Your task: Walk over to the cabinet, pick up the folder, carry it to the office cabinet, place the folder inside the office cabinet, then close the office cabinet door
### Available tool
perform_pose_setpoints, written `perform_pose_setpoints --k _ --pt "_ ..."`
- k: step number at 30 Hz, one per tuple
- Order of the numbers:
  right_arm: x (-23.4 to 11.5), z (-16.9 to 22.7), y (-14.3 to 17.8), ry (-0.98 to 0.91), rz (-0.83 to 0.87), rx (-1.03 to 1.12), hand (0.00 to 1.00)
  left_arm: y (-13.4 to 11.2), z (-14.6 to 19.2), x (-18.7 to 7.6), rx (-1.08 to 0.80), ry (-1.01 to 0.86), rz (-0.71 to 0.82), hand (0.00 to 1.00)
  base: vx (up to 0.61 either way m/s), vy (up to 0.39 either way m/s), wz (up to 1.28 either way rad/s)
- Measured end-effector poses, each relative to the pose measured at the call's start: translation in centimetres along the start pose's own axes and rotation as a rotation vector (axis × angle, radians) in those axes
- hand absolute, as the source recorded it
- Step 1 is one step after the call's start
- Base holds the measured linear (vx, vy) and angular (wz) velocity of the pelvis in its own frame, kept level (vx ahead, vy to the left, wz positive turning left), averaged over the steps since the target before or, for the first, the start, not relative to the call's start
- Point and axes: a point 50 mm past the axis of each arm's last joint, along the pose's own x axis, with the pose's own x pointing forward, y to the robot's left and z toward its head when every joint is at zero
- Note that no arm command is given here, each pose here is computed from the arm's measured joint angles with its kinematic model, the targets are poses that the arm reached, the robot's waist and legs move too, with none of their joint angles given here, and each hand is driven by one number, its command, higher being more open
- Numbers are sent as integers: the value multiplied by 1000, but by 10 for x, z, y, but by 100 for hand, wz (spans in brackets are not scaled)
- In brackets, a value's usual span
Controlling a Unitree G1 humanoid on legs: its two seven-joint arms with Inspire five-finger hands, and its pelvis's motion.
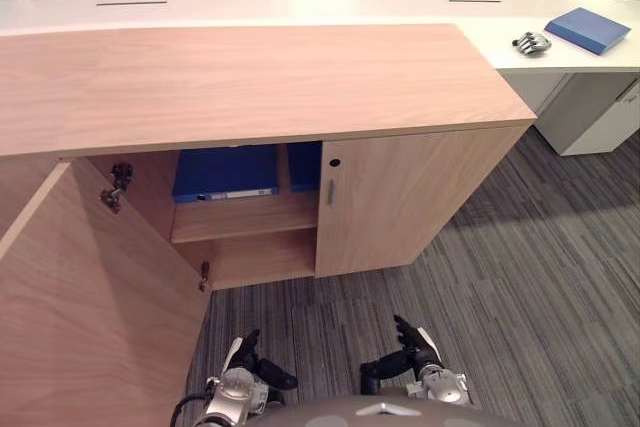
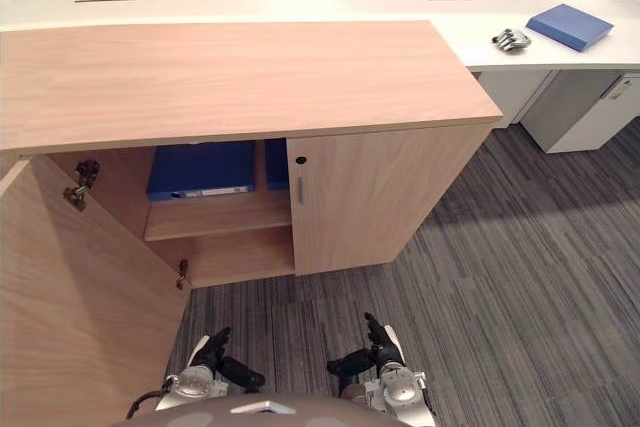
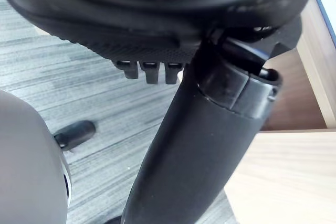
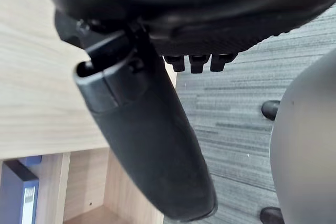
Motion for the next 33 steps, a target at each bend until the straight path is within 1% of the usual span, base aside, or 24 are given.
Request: perform_pose_setpoints --k 13,19,23,29,33 --pt "6 -8 -3 83 -21 26 100 0 -6 -1 -34 24 0 100 -23 0 -2" --pt "8 -6 -7 88 -54 55 100 7 -8 -1 -156 40 60 100 37 -1 44" --pt "8 -7 -6 95 -61 58 100 17 -14 -2 -281 67 127 100 68 -6 73" --pt "10 -4 -6 90 -60 56 100 15 -19 -3 -426 93 155 100 56 -36 50" --pt "9 -4 -6 85 -73 66 100 20 -23 -5 -520 97 192 100 -10 -18 54"
